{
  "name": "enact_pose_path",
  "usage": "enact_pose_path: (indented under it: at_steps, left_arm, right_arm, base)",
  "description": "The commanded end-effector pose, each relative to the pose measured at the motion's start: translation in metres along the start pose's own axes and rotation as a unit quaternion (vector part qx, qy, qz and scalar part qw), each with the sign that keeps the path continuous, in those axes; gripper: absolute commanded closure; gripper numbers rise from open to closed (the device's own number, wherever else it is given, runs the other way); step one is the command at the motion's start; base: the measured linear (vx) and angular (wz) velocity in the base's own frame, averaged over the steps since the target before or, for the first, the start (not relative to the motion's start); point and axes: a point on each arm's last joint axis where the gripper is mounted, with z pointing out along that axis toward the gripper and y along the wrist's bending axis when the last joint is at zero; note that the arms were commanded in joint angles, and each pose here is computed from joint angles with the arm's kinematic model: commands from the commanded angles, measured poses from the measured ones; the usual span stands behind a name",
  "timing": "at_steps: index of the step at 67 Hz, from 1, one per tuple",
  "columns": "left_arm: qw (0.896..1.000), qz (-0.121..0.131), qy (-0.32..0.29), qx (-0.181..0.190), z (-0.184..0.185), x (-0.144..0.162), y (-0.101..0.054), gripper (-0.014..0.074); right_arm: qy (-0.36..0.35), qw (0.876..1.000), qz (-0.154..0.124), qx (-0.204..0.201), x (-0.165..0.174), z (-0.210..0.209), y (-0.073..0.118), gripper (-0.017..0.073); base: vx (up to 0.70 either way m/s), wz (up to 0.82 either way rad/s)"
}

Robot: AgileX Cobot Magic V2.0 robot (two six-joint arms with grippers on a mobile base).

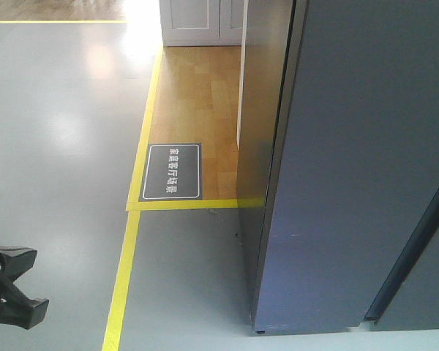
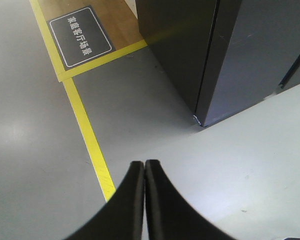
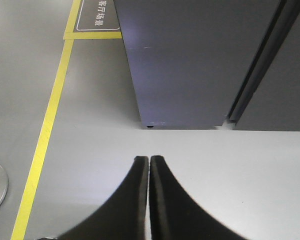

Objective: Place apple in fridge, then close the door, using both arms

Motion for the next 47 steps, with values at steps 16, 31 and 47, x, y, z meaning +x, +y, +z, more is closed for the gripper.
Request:
enact_pose_path:
  at_steps: [16,31,47]
  left_arm:
    - [0.999,-0.004,-0.041,0.005,-0.0063,-0.0111,-0.0003,0.0600]
    - [0.999,-0.004,-0.041,0.005,-0.0063,-0.0111,-0.0003,0.0600]
    - [0.999,-0.004,-0.041,0.005,-0.0063,-0.0111,-0.0003,0.0600]
  right_arm:
    - [-0.035,0.999,0.000,-0.004,-0.0104,-0.0039,0.0012,0.0562]
    - [-0.034,0.999,-0.001,-0.004,-0.0103,-0.0039,0.0012,0.0562]
    - [-0.034,0.999,-0.001,-0.004,-0.0103,-0.0039,0.0012,0.0562]
  base:
    - [0.00,0.00]
    - [0.00,0.00]
    - [0.00,0.00]
